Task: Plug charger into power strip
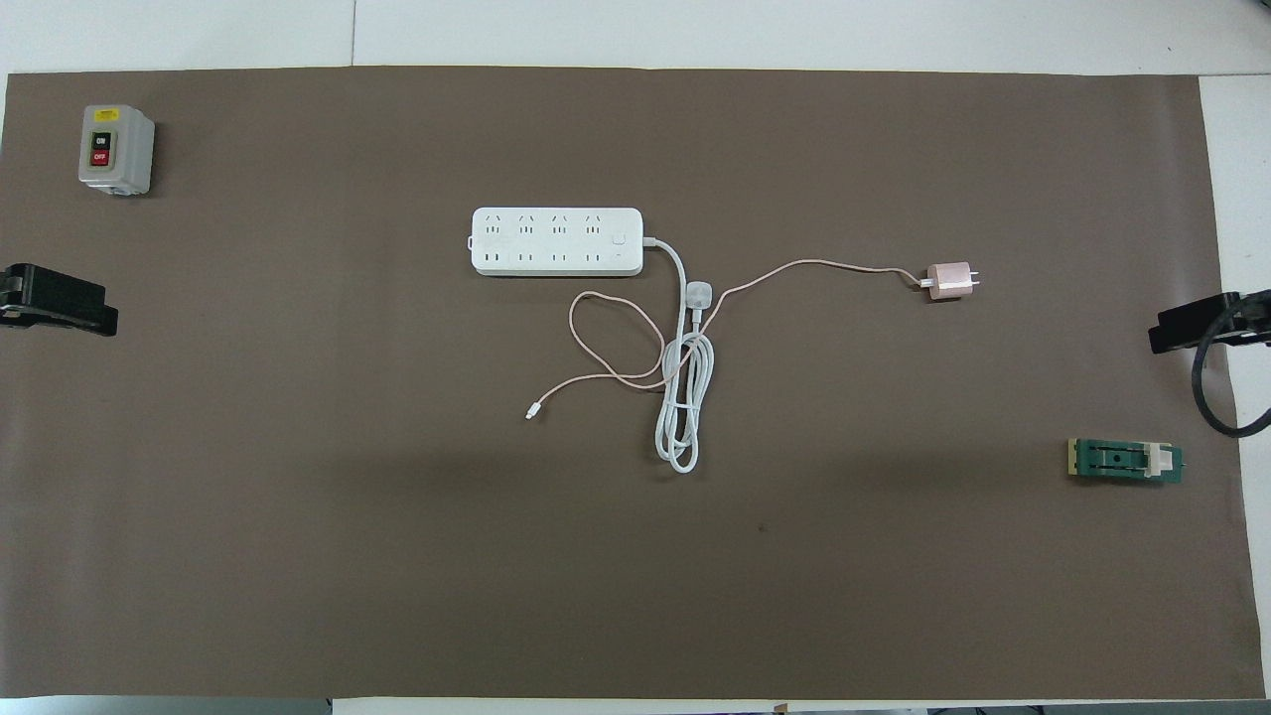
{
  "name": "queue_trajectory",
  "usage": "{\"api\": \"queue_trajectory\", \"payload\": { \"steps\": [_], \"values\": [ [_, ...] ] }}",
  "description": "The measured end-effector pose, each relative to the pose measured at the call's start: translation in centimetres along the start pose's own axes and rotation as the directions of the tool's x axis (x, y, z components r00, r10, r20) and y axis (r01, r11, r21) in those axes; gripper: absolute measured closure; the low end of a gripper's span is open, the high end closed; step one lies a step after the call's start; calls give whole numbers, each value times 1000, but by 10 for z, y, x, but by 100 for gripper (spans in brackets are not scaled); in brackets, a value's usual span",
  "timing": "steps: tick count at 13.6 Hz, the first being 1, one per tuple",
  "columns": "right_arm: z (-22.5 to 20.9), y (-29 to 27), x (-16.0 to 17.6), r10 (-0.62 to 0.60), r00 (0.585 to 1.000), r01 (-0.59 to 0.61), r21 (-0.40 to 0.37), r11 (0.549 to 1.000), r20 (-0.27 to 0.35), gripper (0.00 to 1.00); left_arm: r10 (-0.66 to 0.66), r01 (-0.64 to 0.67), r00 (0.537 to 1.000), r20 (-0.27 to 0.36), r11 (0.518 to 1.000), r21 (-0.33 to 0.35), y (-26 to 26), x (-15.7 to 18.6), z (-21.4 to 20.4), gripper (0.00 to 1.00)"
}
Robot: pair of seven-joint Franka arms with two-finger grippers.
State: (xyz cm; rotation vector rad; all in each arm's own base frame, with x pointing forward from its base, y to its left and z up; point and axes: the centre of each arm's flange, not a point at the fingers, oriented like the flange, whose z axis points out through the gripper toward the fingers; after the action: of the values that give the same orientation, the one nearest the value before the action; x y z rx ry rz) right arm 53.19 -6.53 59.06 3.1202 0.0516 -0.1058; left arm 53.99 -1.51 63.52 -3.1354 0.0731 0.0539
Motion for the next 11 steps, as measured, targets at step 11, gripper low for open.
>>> {"api": "queue_trajectory", "payload": {
  "steps": [11],
  "values": [
    [1, 0, -1, 1, 1000, -1, 1, 1000, 8, 0, 10, -10, 1000, 15, 1000, -3, 6, 1, 5, 0]
  ]
}}
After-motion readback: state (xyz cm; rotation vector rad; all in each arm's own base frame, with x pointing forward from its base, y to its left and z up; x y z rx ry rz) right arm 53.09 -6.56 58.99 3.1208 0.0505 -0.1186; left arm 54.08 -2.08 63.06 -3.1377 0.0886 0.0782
